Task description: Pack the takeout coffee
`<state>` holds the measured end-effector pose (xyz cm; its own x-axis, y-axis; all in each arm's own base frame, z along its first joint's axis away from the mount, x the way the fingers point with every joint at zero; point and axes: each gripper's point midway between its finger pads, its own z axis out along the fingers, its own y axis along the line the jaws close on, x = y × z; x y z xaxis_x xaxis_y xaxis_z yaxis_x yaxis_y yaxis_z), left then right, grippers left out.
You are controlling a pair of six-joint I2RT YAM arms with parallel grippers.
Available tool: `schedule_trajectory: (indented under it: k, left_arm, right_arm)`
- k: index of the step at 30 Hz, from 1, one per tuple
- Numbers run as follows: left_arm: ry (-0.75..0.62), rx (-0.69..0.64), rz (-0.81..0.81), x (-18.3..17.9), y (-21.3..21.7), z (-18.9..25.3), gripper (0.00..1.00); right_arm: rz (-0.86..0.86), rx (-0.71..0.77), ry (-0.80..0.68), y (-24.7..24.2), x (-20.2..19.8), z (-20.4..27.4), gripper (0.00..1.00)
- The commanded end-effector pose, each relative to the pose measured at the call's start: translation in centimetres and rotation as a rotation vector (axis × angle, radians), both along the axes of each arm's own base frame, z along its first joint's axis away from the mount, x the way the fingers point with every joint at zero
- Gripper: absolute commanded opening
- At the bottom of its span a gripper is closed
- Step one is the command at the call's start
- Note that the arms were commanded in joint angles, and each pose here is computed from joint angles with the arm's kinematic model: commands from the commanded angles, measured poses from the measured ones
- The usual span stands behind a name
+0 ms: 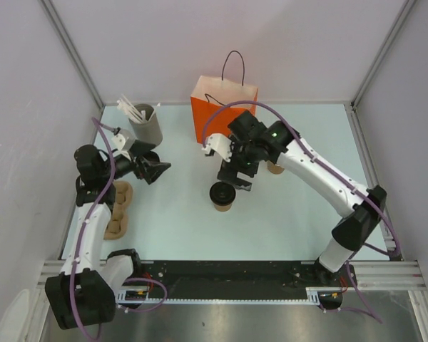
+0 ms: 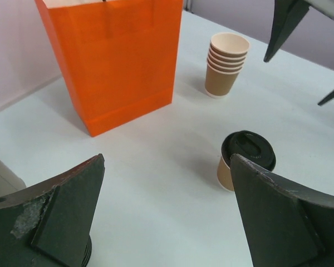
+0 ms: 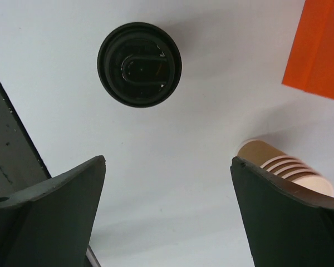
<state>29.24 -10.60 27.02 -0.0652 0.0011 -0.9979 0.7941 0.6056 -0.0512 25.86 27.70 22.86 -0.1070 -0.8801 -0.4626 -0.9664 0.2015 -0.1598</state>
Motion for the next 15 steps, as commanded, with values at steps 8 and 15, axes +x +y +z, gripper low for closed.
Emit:
schedule_trajectory:
  k: [8,15]
  left_arm:
    - [-0.019,0.103,-0.208,-1.3,-6.5,-1.0,0.99]
    - [0.108,0.156,-0.296,-1.0,-10.1,-5.0,0.99]
  right_arm:
    - [-0.206,0.519,0.081,-4.7,2.2,3.7,1.00]
    - [-0.209,0.645,0.218,-5.4,1.5,2.7,0.99]
